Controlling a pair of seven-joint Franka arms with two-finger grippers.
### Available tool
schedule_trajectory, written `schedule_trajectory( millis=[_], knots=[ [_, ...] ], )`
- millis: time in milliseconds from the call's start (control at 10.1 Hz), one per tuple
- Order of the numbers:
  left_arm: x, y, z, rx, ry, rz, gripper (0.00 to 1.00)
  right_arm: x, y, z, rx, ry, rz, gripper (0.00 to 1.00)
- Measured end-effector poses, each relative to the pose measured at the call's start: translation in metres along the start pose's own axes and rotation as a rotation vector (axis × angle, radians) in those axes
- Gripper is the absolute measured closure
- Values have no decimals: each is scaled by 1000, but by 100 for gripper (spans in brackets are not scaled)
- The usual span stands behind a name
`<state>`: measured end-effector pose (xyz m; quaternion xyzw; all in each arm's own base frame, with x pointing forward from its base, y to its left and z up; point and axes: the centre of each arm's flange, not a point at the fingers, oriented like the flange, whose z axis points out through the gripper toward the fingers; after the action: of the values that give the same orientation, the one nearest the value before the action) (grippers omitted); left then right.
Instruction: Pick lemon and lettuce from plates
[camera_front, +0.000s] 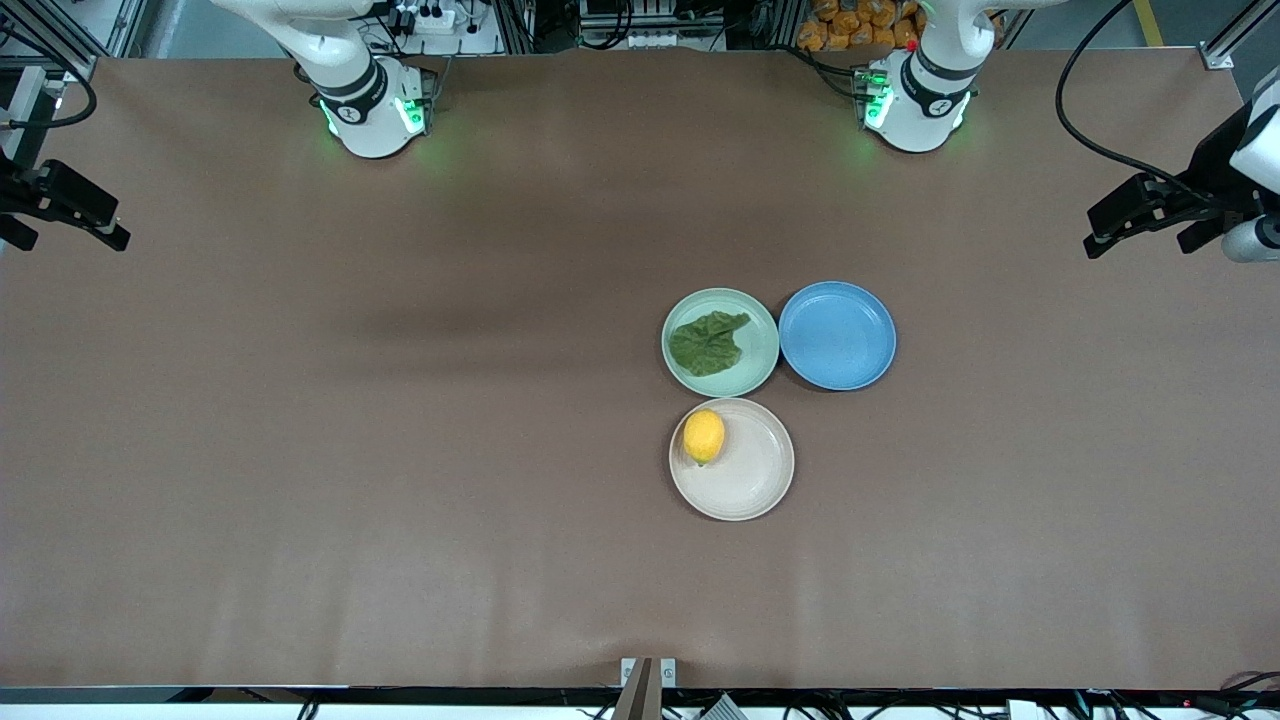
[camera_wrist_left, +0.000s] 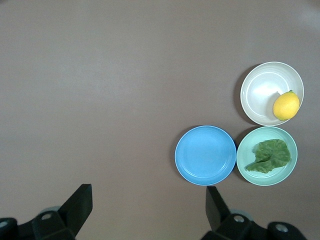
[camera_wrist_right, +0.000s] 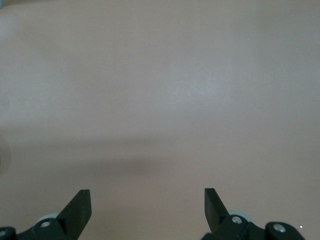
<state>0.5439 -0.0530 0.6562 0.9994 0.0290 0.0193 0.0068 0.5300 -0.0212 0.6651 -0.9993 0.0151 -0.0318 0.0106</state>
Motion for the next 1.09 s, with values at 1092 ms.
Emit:
schedule_trajectory(
  millis=[1092],
  knots=[
    [12, 4, 30, 6, -62, 12, 0, 0, -4, 2, 0, -6, -11, 0]
  ],
)
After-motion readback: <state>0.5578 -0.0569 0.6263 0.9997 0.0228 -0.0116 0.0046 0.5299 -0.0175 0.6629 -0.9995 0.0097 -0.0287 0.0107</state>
